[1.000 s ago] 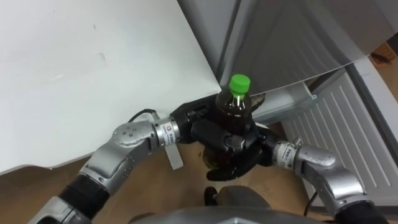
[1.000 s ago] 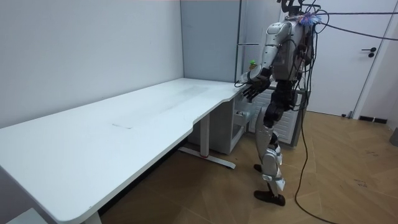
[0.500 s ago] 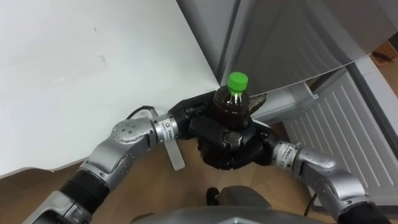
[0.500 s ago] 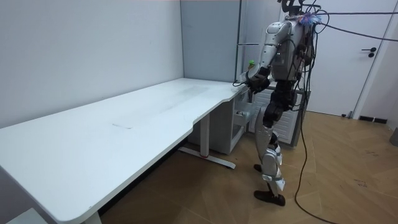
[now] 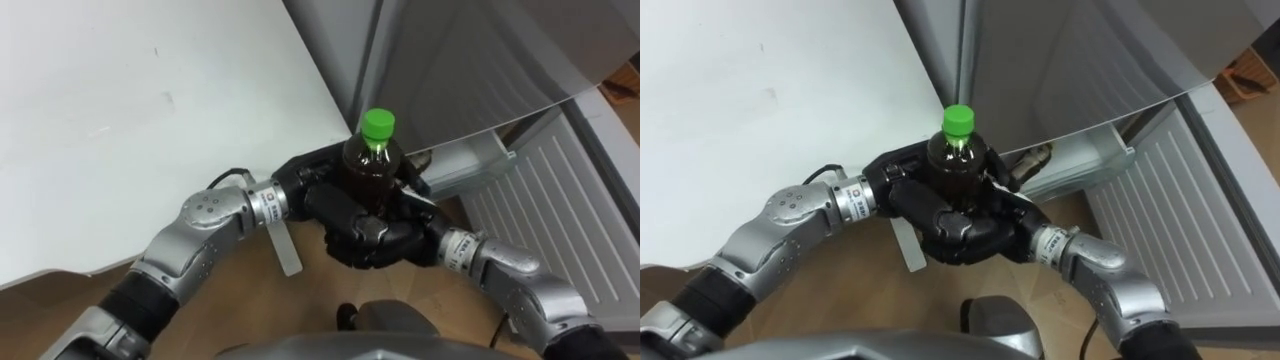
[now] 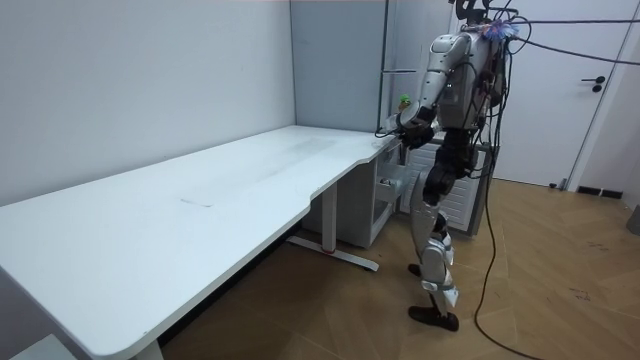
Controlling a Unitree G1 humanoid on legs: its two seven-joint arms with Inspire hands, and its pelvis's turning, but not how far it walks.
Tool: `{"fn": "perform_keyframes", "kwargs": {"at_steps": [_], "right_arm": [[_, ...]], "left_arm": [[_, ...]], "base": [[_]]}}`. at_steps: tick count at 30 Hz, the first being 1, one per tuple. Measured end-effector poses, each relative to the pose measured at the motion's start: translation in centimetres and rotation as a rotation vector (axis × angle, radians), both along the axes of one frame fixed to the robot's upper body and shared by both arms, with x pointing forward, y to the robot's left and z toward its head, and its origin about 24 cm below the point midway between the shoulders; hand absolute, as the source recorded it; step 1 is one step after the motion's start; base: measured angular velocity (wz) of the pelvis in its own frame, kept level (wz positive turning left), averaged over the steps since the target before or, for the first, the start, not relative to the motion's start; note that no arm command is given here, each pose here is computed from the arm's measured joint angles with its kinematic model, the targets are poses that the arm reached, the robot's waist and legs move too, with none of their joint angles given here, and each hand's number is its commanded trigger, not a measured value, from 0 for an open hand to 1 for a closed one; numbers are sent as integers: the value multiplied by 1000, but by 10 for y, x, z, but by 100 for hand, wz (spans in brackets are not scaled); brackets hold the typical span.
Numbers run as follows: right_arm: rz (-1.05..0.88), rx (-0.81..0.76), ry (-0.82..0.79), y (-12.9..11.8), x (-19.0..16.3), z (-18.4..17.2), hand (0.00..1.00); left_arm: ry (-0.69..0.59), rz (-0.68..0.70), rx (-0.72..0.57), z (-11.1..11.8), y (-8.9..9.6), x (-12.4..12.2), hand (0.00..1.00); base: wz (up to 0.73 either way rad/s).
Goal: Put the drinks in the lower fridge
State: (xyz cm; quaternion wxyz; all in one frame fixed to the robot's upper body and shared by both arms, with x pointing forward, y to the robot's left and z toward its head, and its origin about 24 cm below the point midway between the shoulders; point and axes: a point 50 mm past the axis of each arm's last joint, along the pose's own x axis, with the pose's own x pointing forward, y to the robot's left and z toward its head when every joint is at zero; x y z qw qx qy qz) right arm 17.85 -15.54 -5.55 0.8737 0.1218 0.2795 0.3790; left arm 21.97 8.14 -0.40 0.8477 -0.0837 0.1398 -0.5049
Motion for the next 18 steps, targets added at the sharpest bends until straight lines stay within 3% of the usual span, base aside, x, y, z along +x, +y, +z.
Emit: {"fn": "perform_keyframes", "kwargs": {"at_steps": [9, 18], "right_arm": [[-46, 18, 11, 0, 1, -1, 100], [-59, 149, -78, 9, 6, 11, 100]], "left_arm": [[-20, 52, -6, 4, -4, 4, 0], [-177, 71, -38, 39, -3, 11, 0]], "base": [[0], [0]]}}
